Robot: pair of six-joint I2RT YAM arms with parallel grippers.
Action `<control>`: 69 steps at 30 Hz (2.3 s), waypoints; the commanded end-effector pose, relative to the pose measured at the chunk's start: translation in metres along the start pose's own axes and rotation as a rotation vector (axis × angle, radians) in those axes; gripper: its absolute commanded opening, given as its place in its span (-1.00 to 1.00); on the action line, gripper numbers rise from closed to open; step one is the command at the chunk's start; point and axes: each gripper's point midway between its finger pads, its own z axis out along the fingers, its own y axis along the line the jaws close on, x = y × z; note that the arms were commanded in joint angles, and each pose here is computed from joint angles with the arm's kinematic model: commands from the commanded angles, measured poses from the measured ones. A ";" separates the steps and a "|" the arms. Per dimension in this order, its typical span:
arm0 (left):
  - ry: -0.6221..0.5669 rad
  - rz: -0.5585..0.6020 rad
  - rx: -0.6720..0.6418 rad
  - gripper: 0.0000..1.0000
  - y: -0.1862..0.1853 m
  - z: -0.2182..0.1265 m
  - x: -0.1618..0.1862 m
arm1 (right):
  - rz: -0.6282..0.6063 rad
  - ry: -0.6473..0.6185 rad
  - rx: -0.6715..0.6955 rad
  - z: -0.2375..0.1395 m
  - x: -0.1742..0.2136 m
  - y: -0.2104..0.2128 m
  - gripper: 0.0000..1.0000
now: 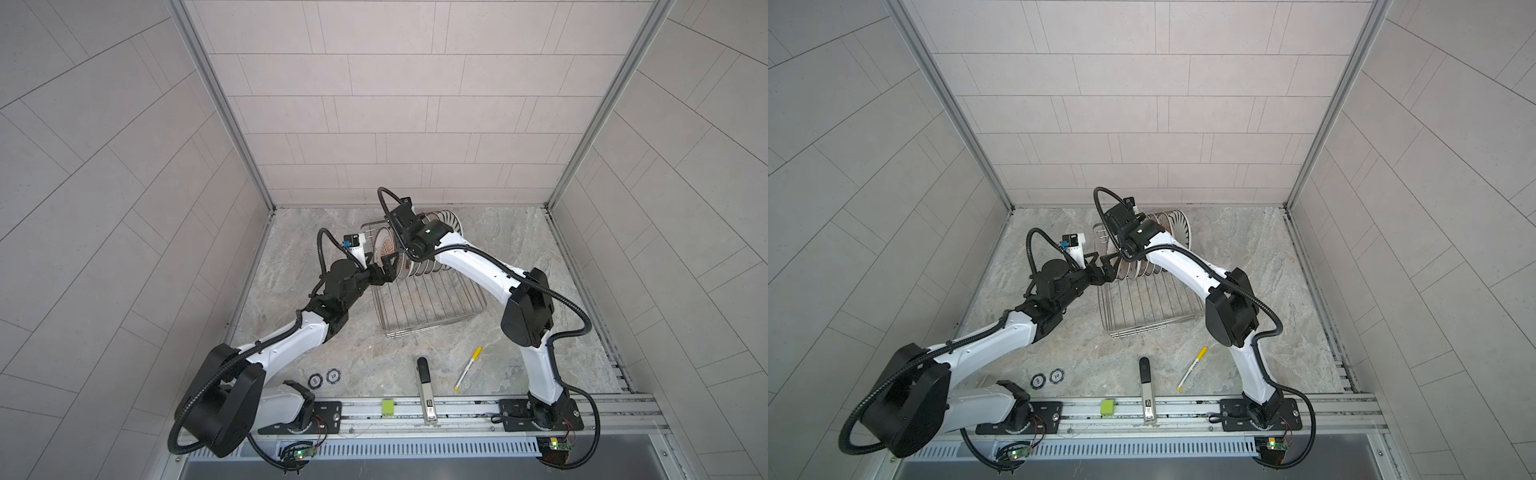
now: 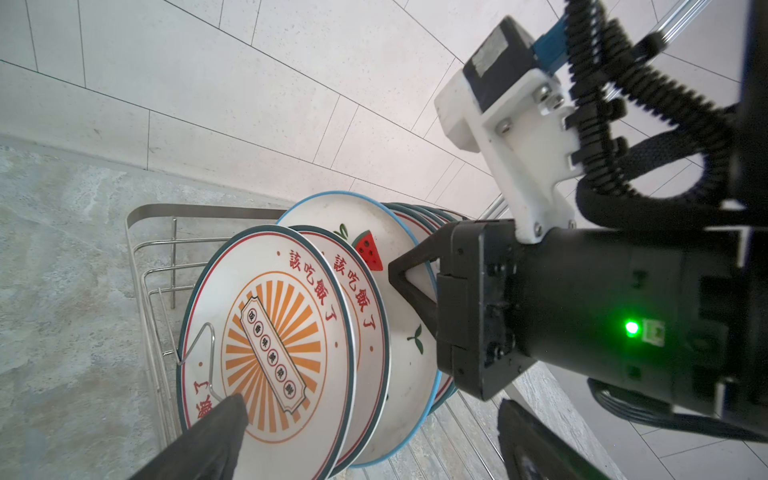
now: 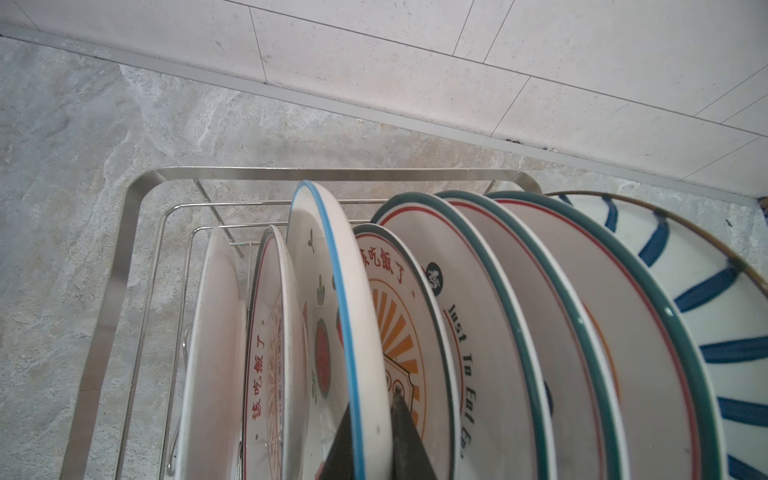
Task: Unload the plates from the dish rack
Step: 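Raise both grippers and reach toward the plates in the wire rack, then grasp the watermelon plate rim with the right gripper and lift it out, then bring the watermelon plate to the left gripper while the left gripper grasps its rim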
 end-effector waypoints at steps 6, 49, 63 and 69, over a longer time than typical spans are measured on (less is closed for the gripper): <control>-0.022 -0.029 -0.011 1.00 0.011 0.002 0.000 | -0.039 -0.067 0.115 -0.019 -0.021 -0.011 -0.79; -0.094 -0.070 0.145 1.00 -0.021 -0.017 -0.028 | 0.014 -0.358 -0.066 -0.182 -0.062 -0.072 -0.85; 0.002 0.052 0.293 1.00 -0.076 -0.040 -0.019 | 0.274 -0.399 -0.637 -0.207 -0.039 -0.117 -0.90; 0.026 -0.004 0.402 1.00 -0.097 -0.042 -0.017 | 0.368 -0.472 -0.840 -0.221 -0.043 -0.130 -0.91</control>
